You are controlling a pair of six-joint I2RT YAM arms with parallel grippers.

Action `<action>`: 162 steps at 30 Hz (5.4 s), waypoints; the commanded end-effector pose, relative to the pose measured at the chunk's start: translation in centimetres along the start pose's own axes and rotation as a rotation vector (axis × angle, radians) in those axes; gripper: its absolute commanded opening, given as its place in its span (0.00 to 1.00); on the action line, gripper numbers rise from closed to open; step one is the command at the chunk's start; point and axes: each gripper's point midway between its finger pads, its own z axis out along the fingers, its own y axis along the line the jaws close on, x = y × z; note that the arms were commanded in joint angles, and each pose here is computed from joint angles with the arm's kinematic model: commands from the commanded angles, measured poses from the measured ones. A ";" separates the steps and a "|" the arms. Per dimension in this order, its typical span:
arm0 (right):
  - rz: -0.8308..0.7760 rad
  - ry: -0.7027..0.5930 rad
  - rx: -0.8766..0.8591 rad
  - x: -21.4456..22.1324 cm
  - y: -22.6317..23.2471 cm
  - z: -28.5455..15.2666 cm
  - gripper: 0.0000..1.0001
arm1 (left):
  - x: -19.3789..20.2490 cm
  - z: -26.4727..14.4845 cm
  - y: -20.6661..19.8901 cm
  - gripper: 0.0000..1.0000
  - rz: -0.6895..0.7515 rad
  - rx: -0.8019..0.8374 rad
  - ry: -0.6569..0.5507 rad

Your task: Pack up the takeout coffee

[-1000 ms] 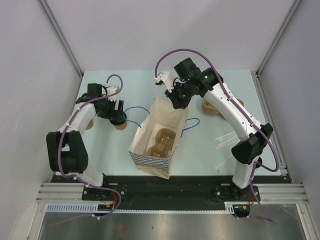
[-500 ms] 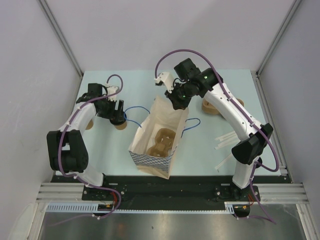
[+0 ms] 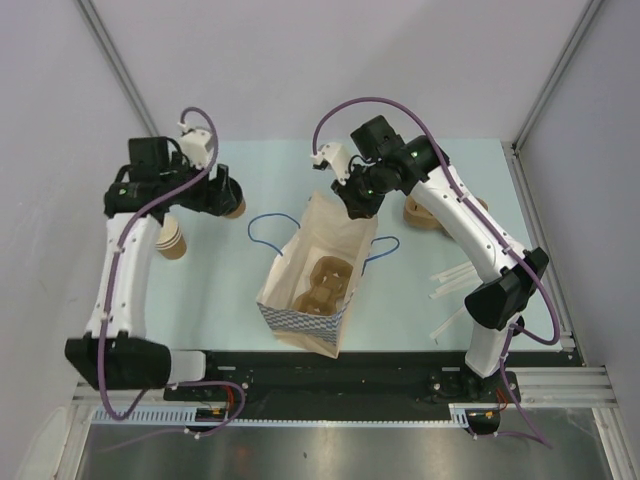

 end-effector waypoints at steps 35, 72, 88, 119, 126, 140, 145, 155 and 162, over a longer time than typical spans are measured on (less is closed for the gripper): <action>0.413 -0.099 0.072 0.3 -1.1 -3.0 0.00 | -3.3 -17.6 -25.0 0.26 0.665 0.662 -0.232; 0.832 -0.034 -0.362 5.1 8.1 -7.8 0.53 | 1.3 -2.5 -20.5 0.23 0.732 0.531 0.185; 0.371 -0.199 -0.285 -1.2 -1.7 -5.7 0.87 | 2.6 -5.6 -21.3 0.25 0.729 0.589 0.089; -0.042 -0.233 -0.254 -6.1 4.6 0.5 0.00 | 6.7 -6.9 -20.3 0.25 0.737 0.535 0.058; -0.074 -0.354 -0.171 -8.3 5.0 -3.7 0.00 | 8.0 -6.5 -20.8 0.25 0.810 0.514 0.037; -0.228 -0.405 -0.108 -7.0 9.4 -4.8 0.00 | 11.8 -4.8 -19.5 0.24 0.853 0.447 0.042; -0.236 -0.413 -0.110 -7.1 10.8 -4.9 0.00 | 11.1 -4.4 -19.3 0.24 0.880 0.395 -0.034; -0.334 -0.469 0.098 -8.4 10.4 -5.7 0.00 | 11.6 -2.6 -19.4 0.23 0.965 0.331 -0.117; -0.416 -0.500 0.199 -8.9 8.5 -5.6 0.00 | 14.4 -0.3 -19.1 0.23 1.006 0.335 -0.089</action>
